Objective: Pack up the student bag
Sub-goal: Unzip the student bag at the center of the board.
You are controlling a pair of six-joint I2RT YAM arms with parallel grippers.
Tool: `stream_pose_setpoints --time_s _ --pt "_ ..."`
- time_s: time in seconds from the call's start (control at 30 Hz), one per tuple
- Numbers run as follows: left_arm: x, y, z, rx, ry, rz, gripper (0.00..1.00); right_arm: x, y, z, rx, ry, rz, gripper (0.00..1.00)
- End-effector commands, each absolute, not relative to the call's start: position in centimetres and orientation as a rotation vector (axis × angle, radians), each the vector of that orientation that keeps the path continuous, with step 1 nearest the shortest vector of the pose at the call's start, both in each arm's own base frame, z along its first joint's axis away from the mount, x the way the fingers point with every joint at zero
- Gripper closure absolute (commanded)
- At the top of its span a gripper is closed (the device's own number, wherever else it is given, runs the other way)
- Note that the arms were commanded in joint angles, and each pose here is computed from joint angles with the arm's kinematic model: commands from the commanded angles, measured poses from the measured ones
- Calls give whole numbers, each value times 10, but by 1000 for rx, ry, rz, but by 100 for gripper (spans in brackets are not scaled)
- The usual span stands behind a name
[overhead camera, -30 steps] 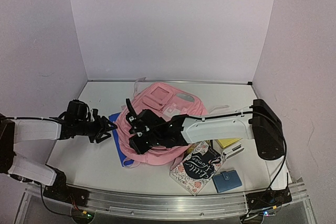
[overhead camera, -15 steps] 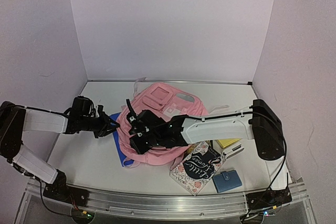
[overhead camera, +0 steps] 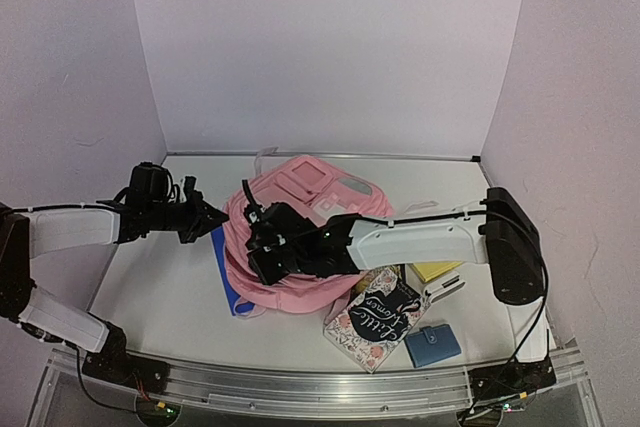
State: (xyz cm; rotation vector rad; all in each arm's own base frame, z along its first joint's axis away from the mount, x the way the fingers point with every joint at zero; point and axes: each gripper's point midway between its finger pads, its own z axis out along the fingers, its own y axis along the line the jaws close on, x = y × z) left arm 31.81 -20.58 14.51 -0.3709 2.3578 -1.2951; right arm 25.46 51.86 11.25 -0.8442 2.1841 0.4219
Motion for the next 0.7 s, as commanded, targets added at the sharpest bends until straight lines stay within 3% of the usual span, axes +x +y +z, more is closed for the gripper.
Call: stream_pose_setpoints --time_s 0.0,0.27,0.67 --pt "324 -215 203 -276 2226 -1385 100 266 525 180 -750 2084 499 41" --pt "326 -215 205 -308 2221 -1398 100 259 527 216 -735 2030 578 30" --pt "328 -216 215 -299 2203 -1405 100 272 528 164 -719 2075 328 23"
